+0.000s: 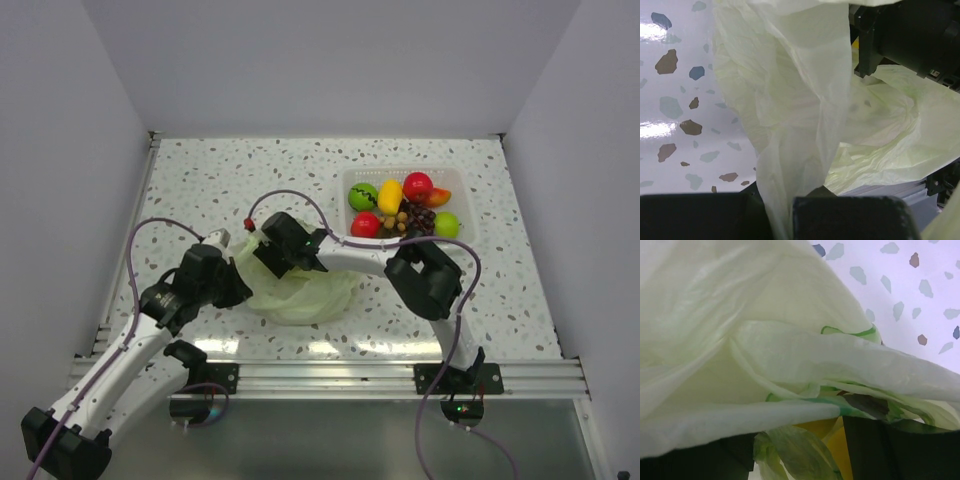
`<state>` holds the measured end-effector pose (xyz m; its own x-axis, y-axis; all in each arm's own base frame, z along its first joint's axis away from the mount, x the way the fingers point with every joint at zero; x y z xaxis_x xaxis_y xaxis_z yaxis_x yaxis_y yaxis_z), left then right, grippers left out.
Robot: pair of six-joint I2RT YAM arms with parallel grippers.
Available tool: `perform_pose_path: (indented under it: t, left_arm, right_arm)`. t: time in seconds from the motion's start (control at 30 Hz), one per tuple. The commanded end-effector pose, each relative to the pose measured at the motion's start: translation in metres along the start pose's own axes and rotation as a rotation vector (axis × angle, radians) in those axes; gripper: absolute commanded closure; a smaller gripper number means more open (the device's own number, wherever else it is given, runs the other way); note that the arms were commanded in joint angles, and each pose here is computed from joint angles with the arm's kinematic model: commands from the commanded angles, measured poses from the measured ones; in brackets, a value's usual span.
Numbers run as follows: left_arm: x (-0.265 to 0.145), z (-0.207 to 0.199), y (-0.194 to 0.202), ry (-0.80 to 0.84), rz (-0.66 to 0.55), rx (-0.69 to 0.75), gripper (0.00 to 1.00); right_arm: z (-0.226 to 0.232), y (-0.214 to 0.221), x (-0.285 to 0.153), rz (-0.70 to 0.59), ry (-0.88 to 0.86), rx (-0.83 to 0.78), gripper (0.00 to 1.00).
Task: Untie the knot of the plastic bag and take out the fruit
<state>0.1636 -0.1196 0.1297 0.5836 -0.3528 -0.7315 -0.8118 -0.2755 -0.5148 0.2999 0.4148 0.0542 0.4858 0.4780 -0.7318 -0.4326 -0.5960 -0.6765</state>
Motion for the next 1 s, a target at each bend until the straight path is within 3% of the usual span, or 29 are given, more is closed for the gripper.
perform_pose_path:
  t: [0.0, 0.17, 0.5, 0.6, 0.83, 0.97]
  left_arm:
    - [0.001, -0.001, -0.01, 0.005, -0.056, -0.001, 1.0]
    - [-0.003, -0.001, -0.016, -0.009, -0.079, -0.009, 1.0]
    - [-0.016, 0.008, -0.033, -0.117, -0.133, 0.004, 1.0]
    - [-0.014, 0.009, -0.031, -0.127, -0.112, 0.006, 1.0]
    - [-0.014, 0.014, -0.024, -0.135, -0.096, 0.003, 1.0]
    - [-0.014, 0.018, -0.02, -0.144, -0.088, 0.004, 1.0]
  right_arm:
    - [0.005, -0.044, -0.029, -0.158, -0.068, 0.018, 0.6]
    - [0.019, -0.046, -0.065, -0.207, -0.185, 0.023, 0.73]
    - [0.05, -0.046, -0.156, -0.277, -0.466, -0.02, 0.73]
    - [0.052, -0.066, -0.189, -0.347, -0.508, -0.025, 0.72]
    - [0.033, -0.131, -0.257, -0.596, -0.443, 0.026, 0.71]
    - [-0.007, -0.164, -0.284, -0.748, -0.241, 0.129, 0.72]
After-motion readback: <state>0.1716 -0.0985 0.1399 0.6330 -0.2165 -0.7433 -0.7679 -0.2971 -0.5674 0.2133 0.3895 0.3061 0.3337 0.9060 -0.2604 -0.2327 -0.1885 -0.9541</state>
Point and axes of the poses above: each gripper's point midway between its finger pads, its own x axis out along the fingers, its own z axis along the line the jaws close on, y = z × x, the point moved 2 cm from there along -x, back along the fingers, and after that the axes turned 1 degree about x, right-handed, at the moved point
